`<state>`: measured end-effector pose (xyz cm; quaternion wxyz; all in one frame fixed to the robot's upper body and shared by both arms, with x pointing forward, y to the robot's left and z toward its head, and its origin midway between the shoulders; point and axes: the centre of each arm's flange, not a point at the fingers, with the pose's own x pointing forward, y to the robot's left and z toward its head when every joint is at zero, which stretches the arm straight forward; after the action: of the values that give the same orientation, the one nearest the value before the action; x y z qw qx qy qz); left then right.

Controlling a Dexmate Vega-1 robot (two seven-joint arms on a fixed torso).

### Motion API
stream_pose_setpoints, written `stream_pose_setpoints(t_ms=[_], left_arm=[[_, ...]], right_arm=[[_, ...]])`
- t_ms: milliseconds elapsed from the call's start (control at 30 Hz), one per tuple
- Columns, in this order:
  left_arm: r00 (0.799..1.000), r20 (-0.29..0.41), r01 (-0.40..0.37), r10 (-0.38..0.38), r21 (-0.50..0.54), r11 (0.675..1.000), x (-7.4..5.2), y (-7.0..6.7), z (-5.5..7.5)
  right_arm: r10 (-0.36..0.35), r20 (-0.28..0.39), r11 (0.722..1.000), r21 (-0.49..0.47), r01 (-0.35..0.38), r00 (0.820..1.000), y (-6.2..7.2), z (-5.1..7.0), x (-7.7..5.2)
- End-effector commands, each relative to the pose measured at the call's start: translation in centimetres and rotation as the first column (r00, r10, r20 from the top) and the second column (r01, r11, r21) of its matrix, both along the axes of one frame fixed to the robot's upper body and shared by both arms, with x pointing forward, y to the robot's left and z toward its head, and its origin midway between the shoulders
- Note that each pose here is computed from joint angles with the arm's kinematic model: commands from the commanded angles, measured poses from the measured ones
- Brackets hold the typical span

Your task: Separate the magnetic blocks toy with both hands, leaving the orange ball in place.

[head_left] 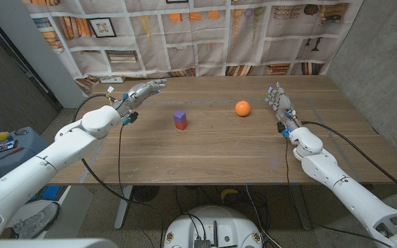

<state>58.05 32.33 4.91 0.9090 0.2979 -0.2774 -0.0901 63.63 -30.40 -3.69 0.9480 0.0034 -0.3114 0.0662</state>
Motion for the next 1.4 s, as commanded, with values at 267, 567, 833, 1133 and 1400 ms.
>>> stream_pose_setpoints(t_ms=[267,567,833,1133,1400], left_arm=[[0.986,0.118,-0.150,0.117,0.341,0.928,-3.2,-1.6,3.8],[0.964,0.202,-0.252,0.172,0.497,0.830,-3.9,-2.8,4.7],[0.941,0.274,-0.328,0.199,0.582,0.744,-4.7,-3.5,5.6],[0.934,0.288,-0.355,0.210,0.694,0.627,-5.3,-4.4,6.3],[0.941,0.269,-0.338,0.206,0.768,0.543,-5.3,-5.0,7.0]], right_arm=[[0.016,0.012,1.000,0.007,-0.016,1.000,-0.9,-0.5,0.1],[0.005,0.014,1.000,0.022,-0.005,1.000,-1.2,-0.8,-0.1],[-0.009,0.019,0.999,0.037,0.009,1.000,-1.5,-1.0,-0.2],[-0.007,0.028,0.998,0.055,0.005,1.000,-1.6,-1.2,0.0],[-0.016,0.026,0.999,0.041,0.015,1.000,-1.7,-1.2,0.2]])
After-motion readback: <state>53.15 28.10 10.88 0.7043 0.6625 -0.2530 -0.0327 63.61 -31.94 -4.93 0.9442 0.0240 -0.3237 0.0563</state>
